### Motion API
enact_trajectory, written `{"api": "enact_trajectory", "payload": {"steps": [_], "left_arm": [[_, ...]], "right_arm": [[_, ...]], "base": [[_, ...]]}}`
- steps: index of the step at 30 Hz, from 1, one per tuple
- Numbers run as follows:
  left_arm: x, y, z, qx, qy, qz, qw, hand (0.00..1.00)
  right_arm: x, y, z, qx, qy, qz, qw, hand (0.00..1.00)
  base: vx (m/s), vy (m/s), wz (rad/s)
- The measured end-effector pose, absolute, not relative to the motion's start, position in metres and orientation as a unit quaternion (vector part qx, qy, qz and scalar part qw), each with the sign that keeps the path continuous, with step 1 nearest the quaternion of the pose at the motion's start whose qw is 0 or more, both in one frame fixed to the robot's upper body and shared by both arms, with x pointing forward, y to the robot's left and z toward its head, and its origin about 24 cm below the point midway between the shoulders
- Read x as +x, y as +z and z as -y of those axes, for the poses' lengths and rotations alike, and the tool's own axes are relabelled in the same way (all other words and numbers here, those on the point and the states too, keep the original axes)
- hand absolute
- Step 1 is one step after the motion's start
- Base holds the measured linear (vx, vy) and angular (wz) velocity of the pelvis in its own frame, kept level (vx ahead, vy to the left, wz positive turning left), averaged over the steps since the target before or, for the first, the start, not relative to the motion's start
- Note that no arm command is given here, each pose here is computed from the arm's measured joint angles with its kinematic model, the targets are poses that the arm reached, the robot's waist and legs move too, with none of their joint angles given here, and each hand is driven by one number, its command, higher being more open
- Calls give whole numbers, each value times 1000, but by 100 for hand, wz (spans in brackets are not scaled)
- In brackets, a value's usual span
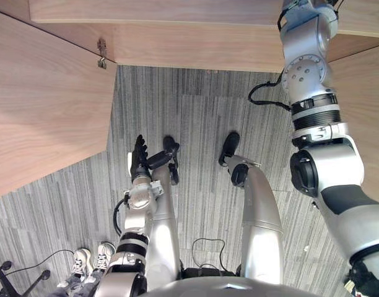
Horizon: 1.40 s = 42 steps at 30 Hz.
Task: Walk over to the cabinet, pick up the folder, carry it to the office cabinet, place the folder inside the office cabinet, then close the office cabinet door
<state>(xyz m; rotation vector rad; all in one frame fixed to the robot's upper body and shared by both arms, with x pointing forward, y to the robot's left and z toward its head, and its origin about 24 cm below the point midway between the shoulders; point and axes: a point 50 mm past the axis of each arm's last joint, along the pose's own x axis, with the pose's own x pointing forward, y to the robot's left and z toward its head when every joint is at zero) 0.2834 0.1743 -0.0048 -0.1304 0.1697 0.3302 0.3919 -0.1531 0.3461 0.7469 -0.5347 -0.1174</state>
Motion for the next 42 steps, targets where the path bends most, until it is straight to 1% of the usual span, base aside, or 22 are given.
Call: {"api": "enact_trajectory", "payload": {"steps": [11, 17, 22, 26, 27, 32, 37, 40, 42], "left_arm": [[282, -7, -171, -50, 139, -89, 985, 100], [282, -8, -165, -47, 121, -93, 987, 100], [282, -9, -164, -47, 116, -99, 987, 100], [281, -11, -161, -50, 106, -104, 988, 100], [281, -11, -162, -49, 106, -103, 988, 100], [281, -11, -163, -46, 98, -103, 989, 100], [281, -10, -168, -31, 91, -102, 990, 100], [281, -11, -171, -24, 89, -103, 990, 100], [281, -12, -171, -23, 87, -102, 991, 100]], "right_arm": [[391, 348, 160, 332, -42, 265, 904, 100], [379, 337, 162, 317, -4, 293, 902, 100], [377, 319, 169, 274, 7, 291, 916, 100], [373, 307, 178, 180, 11, 294, 939, 100], [369, 305, 182, 131, 17, 301, 944, 100], [366, 296, 188, -30, 39, 290, 956, 100], [363, 289, 189, -172, 61, 281, 942, 100], [362, 284, 189, -255, 70, 272, 925, 100], [360, 282, 188, -325, 73, 269, 904, 100]], "base": [[9, 69, 0], [27, 90, -6], [51, 105, -7], [24, 88, -5], [19, 80, -2], [31, 76, -2], [37, 67, -1], [27, 64, -1], [28, 69, -1]]}}
